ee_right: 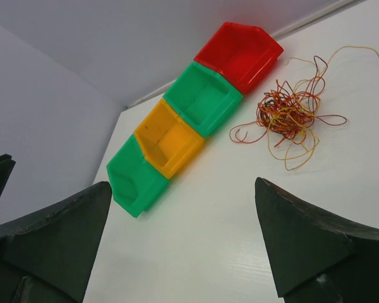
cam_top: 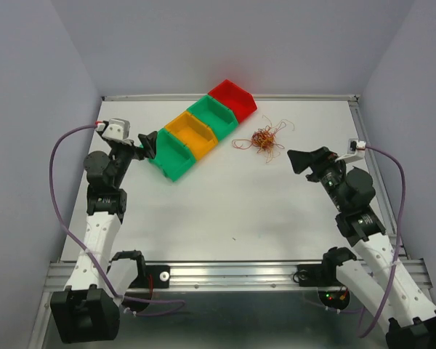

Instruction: Untangle the cables

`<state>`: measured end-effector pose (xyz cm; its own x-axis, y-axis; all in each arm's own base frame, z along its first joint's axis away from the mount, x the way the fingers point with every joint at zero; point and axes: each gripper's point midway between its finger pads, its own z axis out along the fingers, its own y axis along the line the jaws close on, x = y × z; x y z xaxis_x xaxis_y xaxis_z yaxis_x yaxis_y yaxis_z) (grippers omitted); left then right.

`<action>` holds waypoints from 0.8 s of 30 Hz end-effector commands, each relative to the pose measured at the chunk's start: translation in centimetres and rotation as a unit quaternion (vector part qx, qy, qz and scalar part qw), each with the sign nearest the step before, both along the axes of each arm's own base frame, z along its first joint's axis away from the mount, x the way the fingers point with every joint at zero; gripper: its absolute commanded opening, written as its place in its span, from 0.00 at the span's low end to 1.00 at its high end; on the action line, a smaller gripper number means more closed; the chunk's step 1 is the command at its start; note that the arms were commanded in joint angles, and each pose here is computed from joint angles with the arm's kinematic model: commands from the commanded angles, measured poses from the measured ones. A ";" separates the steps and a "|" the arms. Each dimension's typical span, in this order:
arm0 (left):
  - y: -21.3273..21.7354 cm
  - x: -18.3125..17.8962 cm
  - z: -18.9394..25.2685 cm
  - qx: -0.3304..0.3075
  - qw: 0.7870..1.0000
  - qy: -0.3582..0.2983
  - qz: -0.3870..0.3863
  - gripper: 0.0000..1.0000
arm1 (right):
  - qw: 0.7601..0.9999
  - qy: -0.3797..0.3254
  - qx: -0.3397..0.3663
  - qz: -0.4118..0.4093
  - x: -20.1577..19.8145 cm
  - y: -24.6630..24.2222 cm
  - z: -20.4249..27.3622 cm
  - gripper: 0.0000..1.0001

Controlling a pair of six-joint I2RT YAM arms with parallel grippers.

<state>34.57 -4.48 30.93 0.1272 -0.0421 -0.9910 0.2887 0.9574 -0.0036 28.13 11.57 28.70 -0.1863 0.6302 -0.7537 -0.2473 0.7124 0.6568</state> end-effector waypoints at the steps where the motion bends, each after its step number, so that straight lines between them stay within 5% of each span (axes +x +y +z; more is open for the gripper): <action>1: 0.1 0.1 3.0 0.008 0.999 -0.035 0.003 0.99 | 1.000 -0.001 -0.028 -0.012 0.9 -0.5 -0.1 1.00; 5: -0.5 -0.3 3.0 0.008 0.999 -0.033 -0.015 0.99 | 0.997 0.016 -0.073 -0.009 2.0 -0.3 -1.7 1.00; 9: -1.5 -0.6 2.9 0.027 0.998 -0.024 -0.046 0.99 | 0.993 0.069 -0.100 0.004 4.7 0.6 -4.4 0.86; 14: -2.7 -2.2 3.3 0.056 0.994 -0.040 -0.084 0.99 | 0.980 0.117 -0.154 0.046 9.2 3.5 -6.8 0.88; 24: -3.6 -2.0 1.8 0.057 0.992 -0.024 -0.114 0.99 | 0.923 0.175 -0.341 0.019 15.8 5.4 -11.4 0.71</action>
<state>32.53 -7.34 31.67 0.1351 0.0270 -0.9905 0.4558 0.8859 0.0863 42.21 16.55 15.58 -0.5572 0.1835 -0.8099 -0.1051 0.9519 0.2880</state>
